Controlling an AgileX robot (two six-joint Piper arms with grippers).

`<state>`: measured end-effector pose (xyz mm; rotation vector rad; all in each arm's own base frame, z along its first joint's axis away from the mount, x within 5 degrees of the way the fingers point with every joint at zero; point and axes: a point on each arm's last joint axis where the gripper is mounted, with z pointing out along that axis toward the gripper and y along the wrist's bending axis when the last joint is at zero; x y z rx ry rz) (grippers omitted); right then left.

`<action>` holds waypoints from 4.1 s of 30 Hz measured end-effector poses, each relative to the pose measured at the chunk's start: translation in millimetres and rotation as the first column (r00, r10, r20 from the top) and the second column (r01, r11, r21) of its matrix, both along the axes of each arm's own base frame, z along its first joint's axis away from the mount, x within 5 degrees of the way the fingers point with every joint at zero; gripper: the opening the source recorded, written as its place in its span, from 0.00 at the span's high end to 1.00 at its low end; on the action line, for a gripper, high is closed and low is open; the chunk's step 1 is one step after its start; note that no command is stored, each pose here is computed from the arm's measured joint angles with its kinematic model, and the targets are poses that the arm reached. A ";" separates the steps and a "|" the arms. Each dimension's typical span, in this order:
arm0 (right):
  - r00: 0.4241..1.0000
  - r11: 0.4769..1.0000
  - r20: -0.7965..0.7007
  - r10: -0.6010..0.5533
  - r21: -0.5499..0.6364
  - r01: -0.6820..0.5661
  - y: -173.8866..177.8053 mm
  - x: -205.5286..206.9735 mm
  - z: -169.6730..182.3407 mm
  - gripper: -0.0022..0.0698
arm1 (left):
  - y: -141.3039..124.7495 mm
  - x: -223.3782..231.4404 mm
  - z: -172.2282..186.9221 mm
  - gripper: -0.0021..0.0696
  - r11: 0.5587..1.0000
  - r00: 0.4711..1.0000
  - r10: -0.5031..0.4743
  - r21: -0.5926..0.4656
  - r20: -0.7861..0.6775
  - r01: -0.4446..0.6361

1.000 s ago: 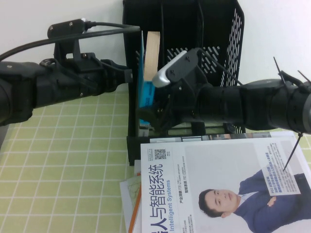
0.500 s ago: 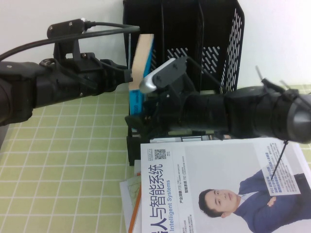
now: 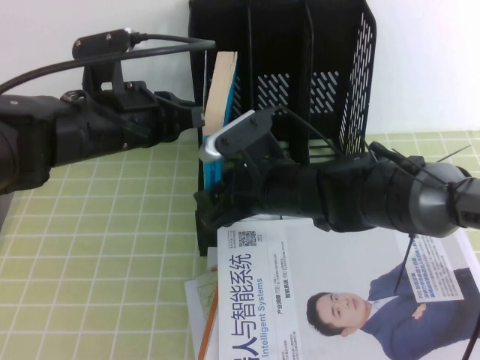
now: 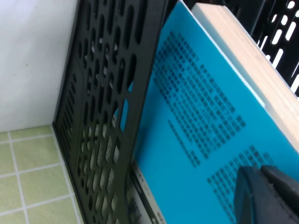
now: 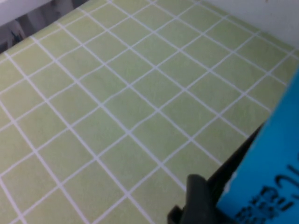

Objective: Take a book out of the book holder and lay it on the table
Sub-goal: Pick up the right side book from the book shelf, then place the picked book on the book

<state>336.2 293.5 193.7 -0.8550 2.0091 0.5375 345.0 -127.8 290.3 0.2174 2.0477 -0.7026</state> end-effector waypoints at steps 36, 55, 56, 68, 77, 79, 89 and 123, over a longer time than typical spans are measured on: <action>0.977 0.972 -0.007 -0.214 0.099 0.213 -4.6 11.1 36.0 0.67 | -1.2 -2.6 6.8 0.97 1.000 1.000 -0.018 -0.016 0.012 0.018; 0.928 0.923 0.113 -0.354 0.203 0.327 -33.9 -3.3 115.1 0.68 | -3.2 -7.8 15.7 0.97 0.997 0.999 -0.045 -0.056 0.028 0.046; 0.927 0.920 0.119 -0.357 0.214 0.327 -35.6 -5.0 120.4 0.68 | -3.2 -7.7 15.8 0.97 0.997 0.999 -0.044 -0.058 0.028 0.046; 0.897 0.906 0.256 -0.361 0.324 0.272 -62.8 -36.8 193.2 0.68 | 0.2 -20.8 43.7 0.97 0.990 0.996 -0.019 -0.137 0.083 0.030; 0.872 0.913 0.408 -0.271 0.395 0.099 -83.8 -77.7 250.9 0.68 | 13.5 -71.1 111.7 0.97 0.980 0.959 -0.013 -0.185 0.283 0.068; 0.864 0.914 0.438 -0.248 0.401 0.058 -87.3 -86.1 260.1 0.68 | 17.4 -85.7 126.8 0.97 0.978 0.943 -0.011 -0.195 0.332 0.080; 0.798 0.941 0.587 -0.136 0.329 -0.081 -92.8 -107.4 279.3 0.68 | 46.4 -168.6 188.5 0.97 0.986 0.811 0.051 -0.157 0.584 0.051; 0.649 0.614 0.228 0.726 -0.639 -0.463 -97.4 -134.8 202.9 0.69 | 85.8 -299.4 153.2 0.97 0.997 0.656 0.056 -0.074 0.753 0.000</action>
